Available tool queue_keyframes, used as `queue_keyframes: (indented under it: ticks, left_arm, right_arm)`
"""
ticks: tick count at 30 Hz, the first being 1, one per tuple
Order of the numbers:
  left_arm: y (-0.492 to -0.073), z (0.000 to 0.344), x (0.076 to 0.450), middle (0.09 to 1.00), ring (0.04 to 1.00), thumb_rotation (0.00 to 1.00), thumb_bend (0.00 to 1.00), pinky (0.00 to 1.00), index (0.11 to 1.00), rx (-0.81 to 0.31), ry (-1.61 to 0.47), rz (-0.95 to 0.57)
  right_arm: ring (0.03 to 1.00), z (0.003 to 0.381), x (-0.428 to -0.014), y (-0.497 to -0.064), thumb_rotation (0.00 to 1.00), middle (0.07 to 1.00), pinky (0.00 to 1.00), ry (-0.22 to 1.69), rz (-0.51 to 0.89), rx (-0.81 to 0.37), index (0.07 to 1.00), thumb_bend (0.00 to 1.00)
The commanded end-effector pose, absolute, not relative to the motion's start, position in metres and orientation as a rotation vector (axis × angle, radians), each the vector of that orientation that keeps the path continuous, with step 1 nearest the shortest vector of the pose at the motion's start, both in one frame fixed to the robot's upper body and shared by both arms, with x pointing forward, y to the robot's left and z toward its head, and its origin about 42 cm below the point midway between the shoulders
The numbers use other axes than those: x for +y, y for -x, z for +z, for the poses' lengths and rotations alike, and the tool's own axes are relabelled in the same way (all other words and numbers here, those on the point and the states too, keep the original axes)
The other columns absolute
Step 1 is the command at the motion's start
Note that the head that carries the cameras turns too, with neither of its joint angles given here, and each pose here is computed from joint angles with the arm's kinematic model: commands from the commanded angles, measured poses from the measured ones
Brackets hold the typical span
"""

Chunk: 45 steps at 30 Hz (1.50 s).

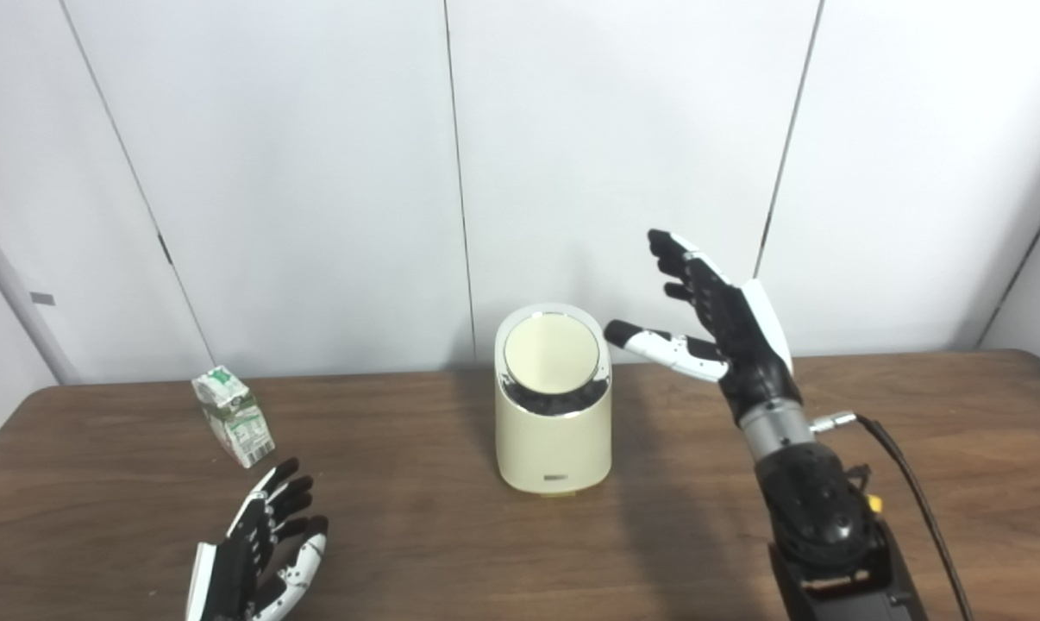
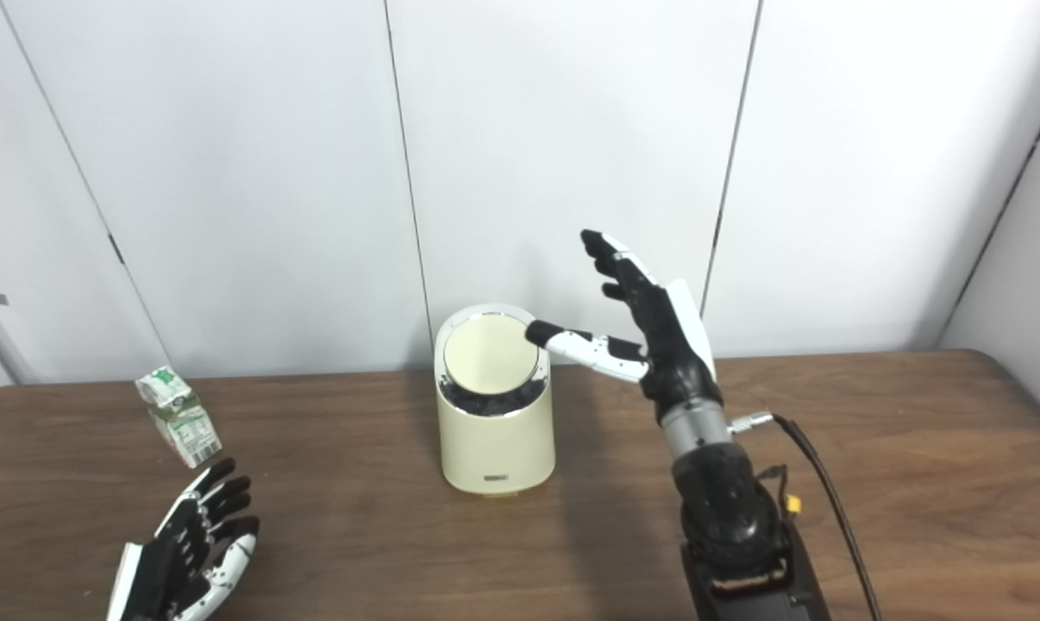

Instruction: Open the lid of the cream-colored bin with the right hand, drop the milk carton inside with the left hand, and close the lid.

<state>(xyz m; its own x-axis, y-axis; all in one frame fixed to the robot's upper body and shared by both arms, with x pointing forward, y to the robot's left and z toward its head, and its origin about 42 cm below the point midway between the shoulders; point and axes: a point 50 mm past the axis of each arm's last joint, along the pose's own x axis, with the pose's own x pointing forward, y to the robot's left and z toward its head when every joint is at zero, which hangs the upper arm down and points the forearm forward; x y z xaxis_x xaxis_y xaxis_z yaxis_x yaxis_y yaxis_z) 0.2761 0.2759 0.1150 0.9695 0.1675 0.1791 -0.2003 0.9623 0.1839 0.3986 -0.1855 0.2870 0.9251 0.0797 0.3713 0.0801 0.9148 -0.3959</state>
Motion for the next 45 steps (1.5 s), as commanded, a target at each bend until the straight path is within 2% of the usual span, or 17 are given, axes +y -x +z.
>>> queue_keyframes:
  ticks: [1, 9, 16, 21, 26, 29, 33, 45]
  left_arm:
    - [-0.267, 0.104, 0.274, 0.825, 0.814, 0.16, 0.27, 0.77, 0.905, -0.131, -0.189, 0.194]
    - [-0.266, 0.104, 0.273, 0.830, 0.813, 0.23, 0.28, 0.75, 0.910, -0.134, -0.177, 0.191]
    - [-0.265, 0.104, 0.275, 0.823, 0.812, 0.21, 0.28, 0.77, 0.905, -0.135, -0.174, 0.196]
    - [-0.264, 0.106, 0.275, 0.820, 0.810, 0.22, 0.28, 0.77, 0.897, -0.129, -0.192, 0.202]
    - [-0.265, 0.105, 0.276, 0.827, 0.817, 0.20, 0.28, 0.77, 0.897, -0.133, -0.187, 0.201]
    - [-0.264, 0.105, 0.276, 0.830, 0.814, 0.26, 0.29, 0.76, 0.894, -0.133, -0.189, 0.200]
    - [-0.264, 0.106, 0.275, 0.834, 0.820, 0.26, 0.29, 0.77, 0.898, -0.130, -0.182, 0.200]
    - [-0.263, 0.106, 0.274, 0.830, 0.818, 0.27, 0.29, 0.77, 0.892, -0.125, -0.192, 0.199]
  right_arm:
    - [0.890, 0.318, -0.174, -0.406, 0.49, 0.893, 0.79, 0.447, -0.002, -0.488, 0.880, 0.85]
    - [0.891, 0.325, -0.160, -0.422, 0.42, 0.915, 0.80, 0.530, 0.012, -0.484, 0.886, 0.82]
    - [0.892, 0.319, -0.158, -0.437, 0.37, 0.910, 0.82, 0.573, 0.007, -0.496, 0.885, 0.83]
    - [0.900, 0.315, -0.153, -0.445, 0.37, 0.912, 0.83, 0.606, 0.010, -0.494, 0.913, 0.82]
    - [0.863, 0.312, -0.150, -0.455, 0.39, 0.883, 0.78, 0.675, -0.016, -0.498, 0.914, 0.84]
    - [0.842, 0.311, -0.150, -0.460, 0.40, 0.868, 0.75, 0.693, -0.033, -0.486, 0.896, 0.85]
    - [0.829, 0.308, -0.150, -0.465, 0.39, 0.858, 0.73, 0.712, -0.042, -0.472, 0.884, 0.85]
    - [0.858, 0.292, -0.151, -0.467, 0.35, 0.874, 0.78, 0.793, -0.033, -0.431, 0.885, 0.87]
